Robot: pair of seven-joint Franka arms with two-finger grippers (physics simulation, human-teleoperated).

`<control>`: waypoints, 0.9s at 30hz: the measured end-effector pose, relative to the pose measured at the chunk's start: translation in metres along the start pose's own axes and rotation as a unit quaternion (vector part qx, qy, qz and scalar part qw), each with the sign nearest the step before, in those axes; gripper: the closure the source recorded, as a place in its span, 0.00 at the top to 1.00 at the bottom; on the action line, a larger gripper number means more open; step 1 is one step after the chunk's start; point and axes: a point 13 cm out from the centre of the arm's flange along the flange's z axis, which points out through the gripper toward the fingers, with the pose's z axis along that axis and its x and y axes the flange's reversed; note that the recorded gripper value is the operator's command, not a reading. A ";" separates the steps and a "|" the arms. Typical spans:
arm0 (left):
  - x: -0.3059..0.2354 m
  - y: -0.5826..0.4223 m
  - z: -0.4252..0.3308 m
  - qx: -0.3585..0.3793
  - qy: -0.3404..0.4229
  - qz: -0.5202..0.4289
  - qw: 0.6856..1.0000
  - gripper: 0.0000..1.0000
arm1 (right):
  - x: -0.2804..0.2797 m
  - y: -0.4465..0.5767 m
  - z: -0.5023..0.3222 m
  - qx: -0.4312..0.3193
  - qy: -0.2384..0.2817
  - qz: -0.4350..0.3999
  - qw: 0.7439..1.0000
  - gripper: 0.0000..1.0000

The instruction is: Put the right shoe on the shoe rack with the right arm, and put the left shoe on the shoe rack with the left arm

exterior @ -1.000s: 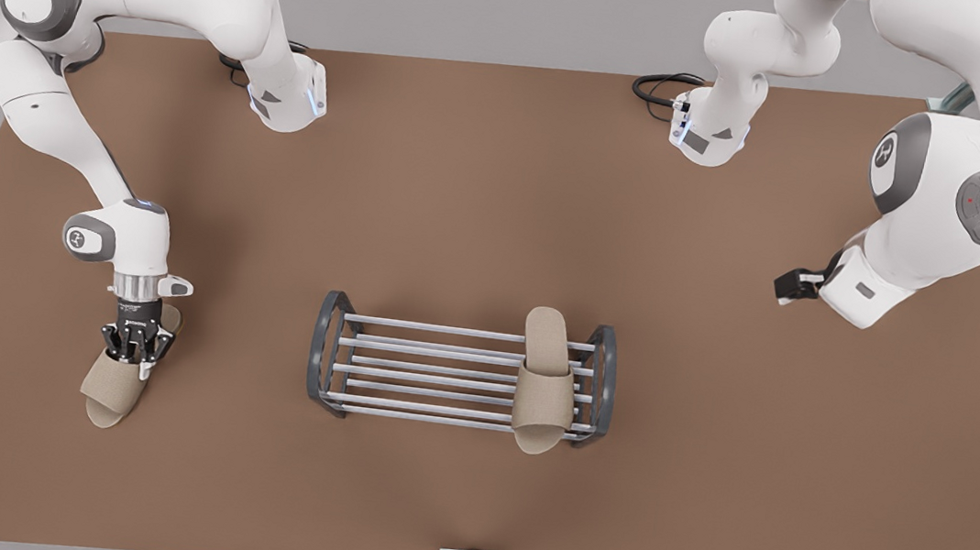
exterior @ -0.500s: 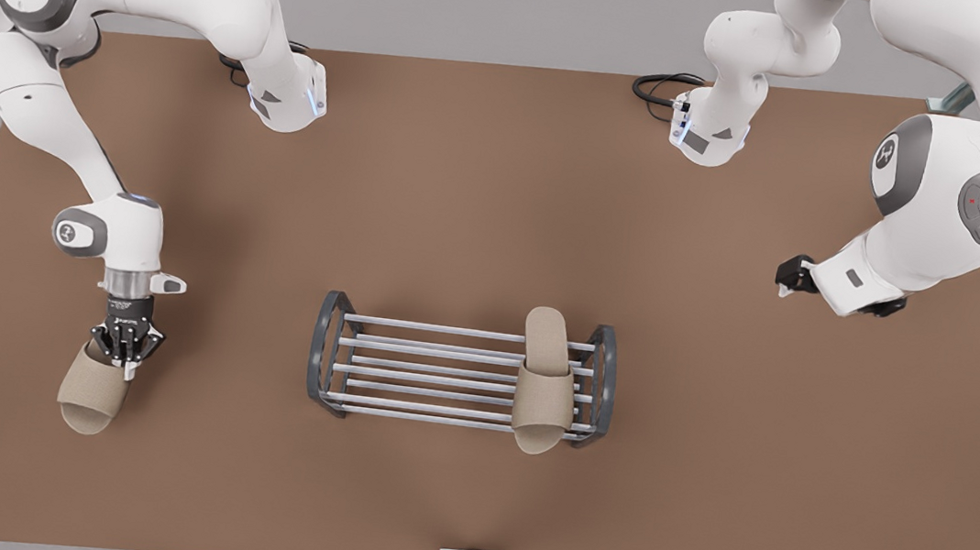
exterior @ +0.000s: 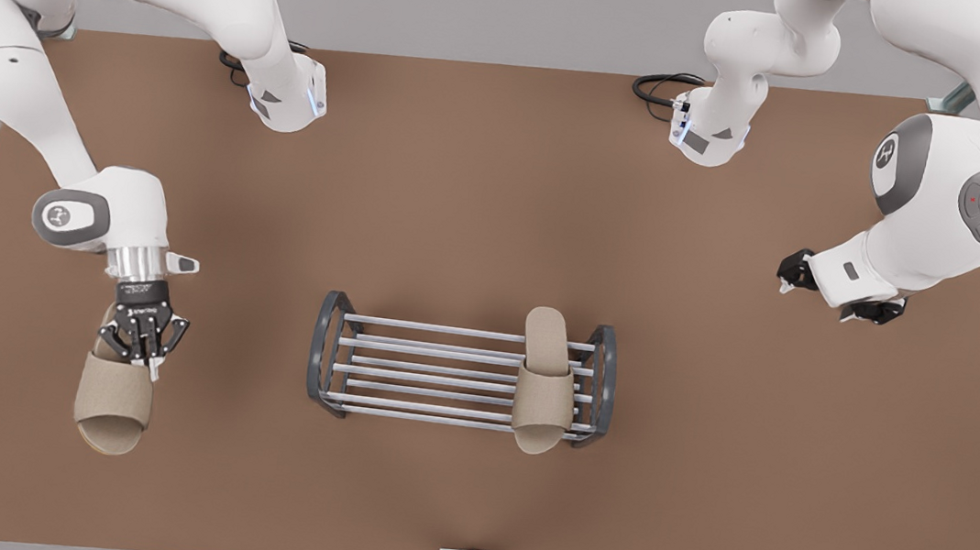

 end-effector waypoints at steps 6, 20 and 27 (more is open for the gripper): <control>0.000 0.000 0.000 0.000 0.000 0.016 1.000 1.00 | 0.098 -0.042 -0.029 0.017 0.023 -0.032 0.999 0.21; 0.000 0.000 0.000 0.000 0.000 0.038 0.999 1.00 | 0.250 -0.288 -0.069 0.131 -0.003 0.127 0.983 0.21; 0.000 0.000 0.000 0.000 0.000 0.044 0.999 1.00 | 0.261 -0.384 -0.043 0.097 -0.064 0.194 0.974 0.21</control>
